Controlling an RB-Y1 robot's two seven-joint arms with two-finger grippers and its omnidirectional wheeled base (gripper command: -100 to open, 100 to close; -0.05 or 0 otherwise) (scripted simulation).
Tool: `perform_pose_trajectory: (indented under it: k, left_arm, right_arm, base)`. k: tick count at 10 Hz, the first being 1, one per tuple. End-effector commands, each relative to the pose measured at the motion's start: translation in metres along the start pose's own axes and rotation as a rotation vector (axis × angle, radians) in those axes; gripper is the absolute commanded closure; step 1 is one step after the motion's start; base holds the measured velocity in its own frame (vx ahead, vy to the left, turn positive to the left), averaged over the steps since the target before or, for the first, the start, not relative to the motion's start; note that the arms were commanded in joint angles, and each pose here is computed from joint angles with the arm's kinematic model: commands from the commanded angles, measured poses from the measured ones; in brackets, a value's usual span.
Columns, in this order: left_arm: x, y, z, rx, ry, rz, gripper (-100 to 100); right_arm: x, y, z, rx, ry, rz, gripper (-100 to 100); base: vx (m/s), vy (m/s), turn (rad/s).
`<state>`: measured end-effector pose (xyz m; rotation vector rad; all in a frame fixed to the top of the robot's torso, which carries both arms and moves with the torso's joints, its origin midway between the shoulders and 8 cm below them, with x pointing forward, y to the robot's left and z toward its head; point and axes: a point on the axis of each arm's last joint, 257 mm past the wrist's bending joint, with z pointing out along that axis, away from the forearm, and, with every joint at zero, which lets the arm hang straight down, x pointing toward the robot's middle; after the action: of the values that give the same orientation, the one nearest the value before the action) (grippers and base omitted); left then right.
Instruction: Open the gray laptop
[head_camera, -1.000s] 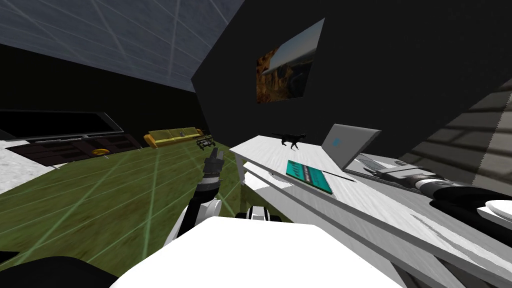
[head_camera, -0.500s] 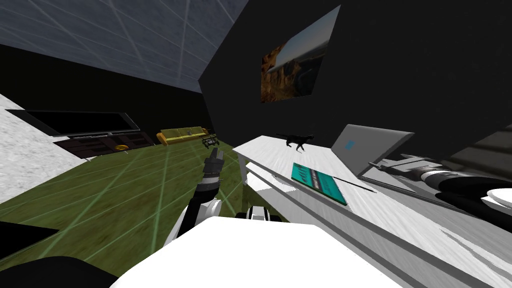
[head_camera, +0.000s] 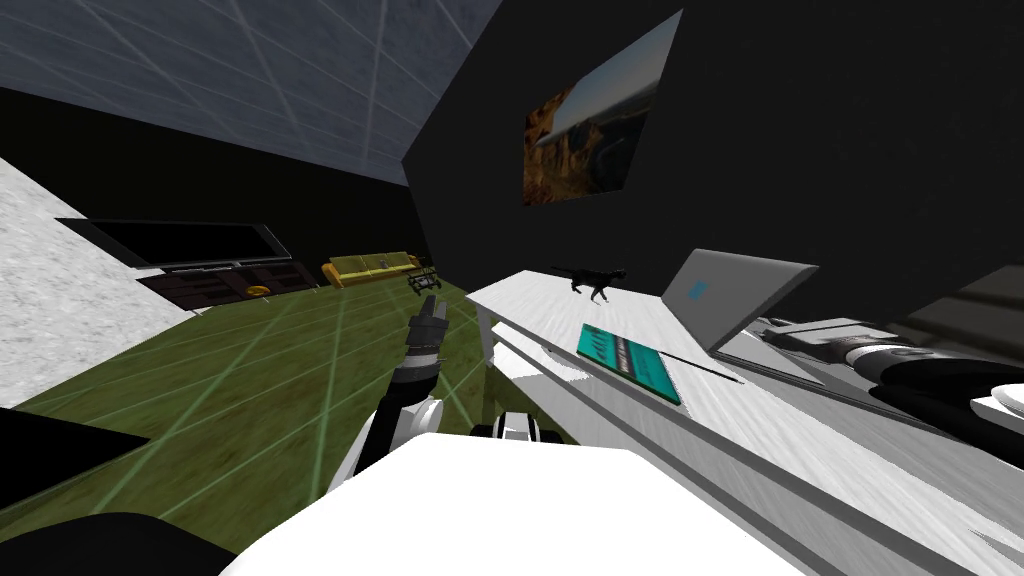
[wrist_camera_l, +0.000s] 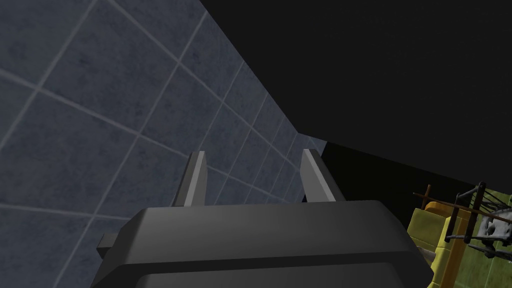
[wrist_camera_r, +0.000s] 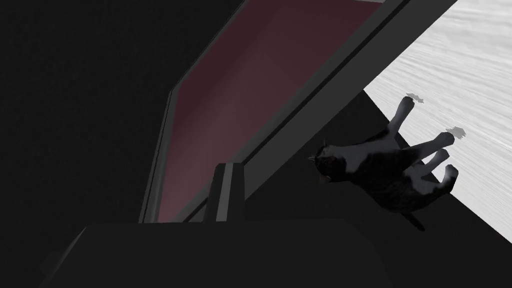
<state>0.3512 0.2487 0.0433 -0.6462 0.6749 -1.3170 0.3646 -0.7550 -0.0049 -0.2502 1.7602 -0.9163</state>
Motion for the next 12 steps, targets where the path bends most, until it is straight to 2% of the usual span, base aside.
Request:
perform_pose_trajectory:
  k: [1,3,4,5,10,12]
  left_arm:
    - [0.0,0.0,0.0,0.0,0.0,0.0,0]
    - [0.0,0.0,0.0,0.0,0.0,0.0,0]
    - [0.0,0.0,0.0,0.0,0.0,0.0,0]
    - [0.0,0.0,0.0,0.0,0.0,0.0,0]
    - [0.0,0.0,0.0,0.0,0.0,0.0,0]
    - [0.0,0.0,0.0,0.0,0.0,0.0,0]
  right_arm:
    - [0.004,0.0,0.0,0.009,-0.012,0.124,100]
    - [0.008,0.001,0.0,0.015,-0.027,0.242,100]
    - [0.007,0.001,0.0,0.014,-0.022,0.21,100]
    - [0.019,-0.014,-0.002,0.051,0.004,0.174,-100]
    - [0.038,-0.044,-0.007,0.123,0.055,0.086,-100]
    - [0.05,-0.065,-0.012,0.171,0.089,0.024,-100]
  base:
    - [-0.101,-0.093,0.051]
    - [-0.107,-0.094,0.069]
    - [-0.041,-0.034,0.01]
    - [0.063,0.084,0.032]
    - [0.118,0.117,0.019]
    - [0.091,0.123,0.027]
